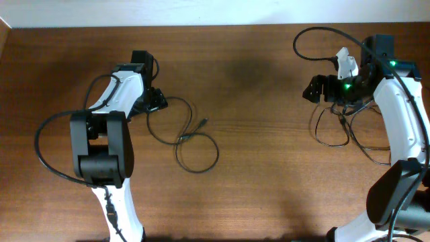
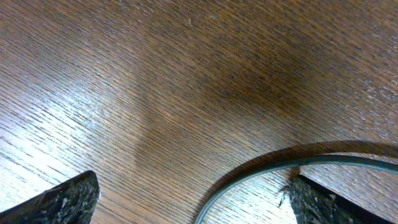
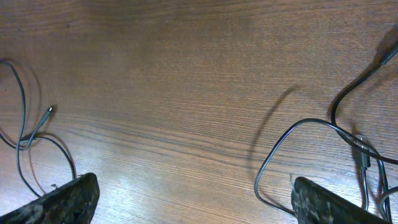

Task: Untangle cables

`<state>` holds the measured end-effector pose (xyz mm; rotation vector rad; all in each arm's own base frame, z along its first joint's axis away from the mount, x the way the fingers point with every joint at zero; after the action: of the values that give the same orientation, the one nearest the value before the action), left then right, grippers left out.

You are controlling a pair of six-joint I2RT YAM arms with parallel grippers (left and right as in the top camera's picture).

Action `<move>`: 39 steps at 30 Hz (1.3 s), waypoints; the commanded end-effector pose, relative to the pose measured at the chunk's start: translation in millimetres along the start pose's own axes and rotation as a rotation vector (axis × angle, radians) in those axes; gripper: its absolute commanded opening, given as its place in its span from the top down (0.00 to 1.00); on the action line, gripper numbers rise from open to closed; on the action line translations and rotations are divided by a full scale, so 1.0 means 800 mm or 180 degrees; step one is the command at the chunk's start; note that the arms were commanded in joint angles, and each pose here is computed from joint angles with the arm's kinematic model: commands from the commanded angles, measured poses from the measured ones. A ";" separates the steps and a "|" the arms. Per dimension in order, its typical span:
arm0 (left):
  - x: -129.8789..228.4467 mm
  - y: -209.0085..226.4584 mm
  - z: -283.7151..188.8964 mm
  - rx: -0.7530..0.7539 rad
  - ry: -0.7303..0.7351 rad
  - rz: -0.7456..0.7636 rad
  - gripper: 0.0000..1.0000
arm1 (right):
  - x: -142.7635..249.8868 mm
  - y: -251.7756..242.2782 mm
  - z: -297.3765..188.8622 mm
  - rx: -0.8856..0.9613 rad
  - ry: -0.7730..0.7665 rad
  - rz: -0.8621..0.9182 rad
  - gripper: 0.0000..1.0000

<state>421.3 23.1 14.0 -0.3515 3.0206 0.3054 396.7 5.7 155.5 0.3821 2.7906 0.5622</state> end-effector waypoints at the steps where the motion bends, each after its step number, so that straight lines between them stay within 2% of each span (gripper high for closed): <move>1: 0.046 -0.013 0.060 -0.0028 0.0483 0.0112 0.01 | 0.004 0.003 0.004 -0.0049 0.0039 -0.0032 0.02; 9: 0.046 -0.013 0.060 -0.0028 0.0483 0.0112 0.01 | 0.004 0.003 0.004 -0.0049 0.0039 -0.0032 0.02; 12: 0.029 -0.033 0.062 0.0246 0.0317 0.0058 0.01 | 0.004 0.003 0.004 -0.0049 0.0039 -0.0032 0.02; 13: 0.038 -0.049 0.059 0.0513 0.0437 0.0054 0.01 | 0.004 0.003 0.004 -0.0049 0.0039 -0.0032 0.02; 14: 0.037 -0.058 0.057 0.0641 0.0434 0.0052 0.22 | 0.004 0.003 0.004 -0.0049 0.0039 -0.0032 0.02; 15: 0.040 -0.071 0.054 0.0850 0.0476 0.0144 0.62 | 0.004 0.003 0.004 -0.0049 0.0039 -0.0032 0.02; 16: 0.044 -0.082 0.050 0.0981 0.0509 0.0212 0.81 | 0.004 0.003 0.004 -0.0049 0.0039 -0.0032 0.02; 20: 0.071 -0.104 0.048 0.0937 0.0646 0.0411 0.99 | 0.004 0.003 0.004 -0.0049 0.0039 -0.0032 0.02; 23: 0.101 -0.136 0.047 0.0908 0.0722 0.0676 1.00 | 0.004 0.003 0.004 -0.0049 0.0039 -0.0032 0.02; 30: 0.152 -0.240 0.028 0.0985 0.0493 0.1436 0.98 | 0.004 0.003 0.004 -0.0049 0.0039 -0.0032 0.02; 33: 0.163 -0.256 0.022 0.0992 0.0472 0.1565 1.00 | 0.004 0.003 0.004 -0.0049 0.0039 -0.0032 0.02; 36: 0.138 -0.258 -0.014 0.1008 0.0441 0.1522 1.00 | 0.004 0.003 0.004 -0.0049 0.0039 -0.0032 0.01; 39: 0.082 -0.253 -0.091 0.1099 0.0240 0.1471 1.00 | 0.004 0.003 0.004 -0.0049 0.0039 -0.0032 0.02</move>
<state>376.3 -196.1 15.3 0.3755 3.1499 -0.1426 396.8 5.7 155.6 0.3814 2.7903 0.5620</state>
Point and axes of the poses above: each gripper's point midway between its finger pads, its own z axis out along the fingers, its own y axis along the line the jaws close on, x = y × z, the point moved 1 cm from there along -z, back along the fingers, and after that the axes turned 14 degrees about z, right-handed, at the moved point
